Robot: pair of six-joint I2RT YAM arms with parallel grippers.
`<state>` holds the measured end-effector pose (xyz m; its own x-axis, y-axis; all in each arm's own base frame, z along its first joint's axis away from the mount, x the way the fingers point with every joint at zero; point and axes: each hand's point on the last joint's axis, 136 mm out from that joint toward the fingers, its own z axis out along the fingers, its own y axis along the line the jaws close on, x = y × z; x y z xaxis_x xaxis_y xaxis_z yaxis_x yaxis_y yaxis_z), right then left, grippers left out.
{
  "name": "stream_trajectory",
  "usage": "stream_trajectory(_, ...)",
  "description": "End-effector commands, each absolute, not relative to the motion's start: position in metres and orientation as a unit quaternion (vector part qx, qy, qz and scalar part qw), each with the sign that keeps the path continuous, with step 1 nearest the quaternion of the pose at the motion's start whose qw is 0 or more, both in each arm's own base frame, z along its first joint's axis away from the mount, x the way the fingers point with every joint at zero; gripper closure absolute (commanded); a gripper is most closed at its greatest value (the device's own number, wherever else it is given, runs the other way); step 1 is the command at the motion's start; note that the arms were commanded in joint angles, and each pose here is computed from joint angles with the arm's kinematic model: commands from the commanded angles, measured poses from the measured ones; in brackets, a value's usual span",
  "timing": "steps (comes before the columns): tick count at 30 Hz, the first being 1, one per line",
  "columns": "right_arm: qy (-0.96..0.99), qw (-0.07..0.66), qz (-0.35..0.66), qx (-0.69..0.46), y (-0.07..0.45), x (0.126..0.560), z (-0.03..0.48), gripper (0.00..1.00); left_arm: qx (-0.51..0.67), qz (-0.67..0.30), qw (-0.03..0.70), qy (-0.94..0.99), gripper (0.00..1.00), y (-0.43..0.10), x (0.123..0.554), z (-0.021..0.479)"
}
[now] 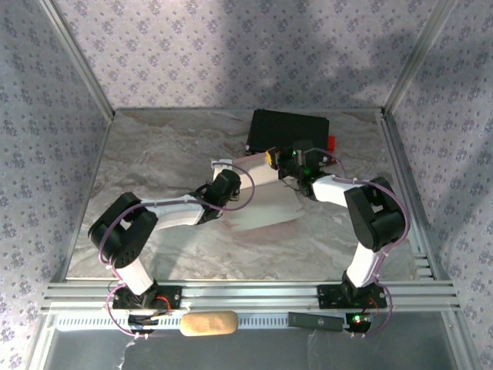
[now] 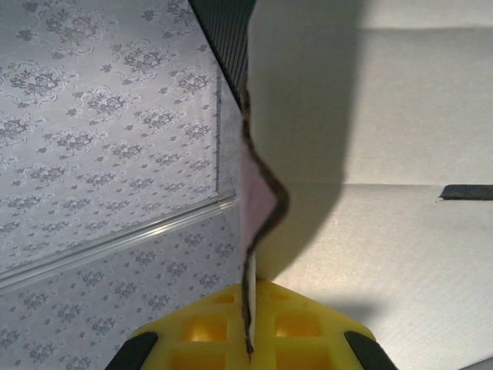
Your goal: Fold the paper box
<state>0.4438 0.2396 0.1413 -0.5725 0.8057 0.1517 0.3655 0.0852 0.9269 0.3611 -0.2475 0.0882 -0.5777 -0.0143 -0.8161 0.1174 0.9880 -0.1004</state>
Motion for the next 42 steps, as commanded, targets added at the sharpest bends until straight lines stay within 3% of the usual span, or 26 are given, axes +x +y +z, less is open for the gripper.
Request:
stream_trajectory(1, 0.719, 0.179, 0.516, 0.429, 0.244, 0.436, 0.118, 1.00, 0.071, -0.082, 0.421, 0.901, 0.95, -0.251, 0.352, 0.058)
stream_trajectory(5, 0.719, 0.177, 0.518, 0.429, 0.245, 0.436, 0.120, 1.00, 0.076, -0.097, 0.420, 0.899, 0.88, -0.249, 0.351, 0.047)
stream_trajectory(21, 0.720, 0.171, 0.518, 0.430, 0.245, 0.438, 0.125, 1.00, 0.074, -0.100, 0.432, 0.893, 0.76, -0.244, 0.353, 0.030)
stream_trajectory(30, 0.720, 0.171, 0.517, 0.430, 0.244, 0.437, 0.125, 1.00, 0.070, -0.093, 0.431, 0.895, 1.00, -0.241, 0.353, 0.024)
stream_trajectory(34, 0.721, 0.172, 0.513, 0.433, 0.243, 0.436, 0.125, 1.00, 0.058, -0.068, 0.434, 0.897, 1.00, -0.237, 0.353, 0.026)
stream_trajectory(42, 0.725, 0.170, 0.501, 0.440, 0.243, 0.431, 0.121, 1.00, 0.009, 0.092, 0.432, 0.897, 1.00, -0.221, 0.346, 0.029)
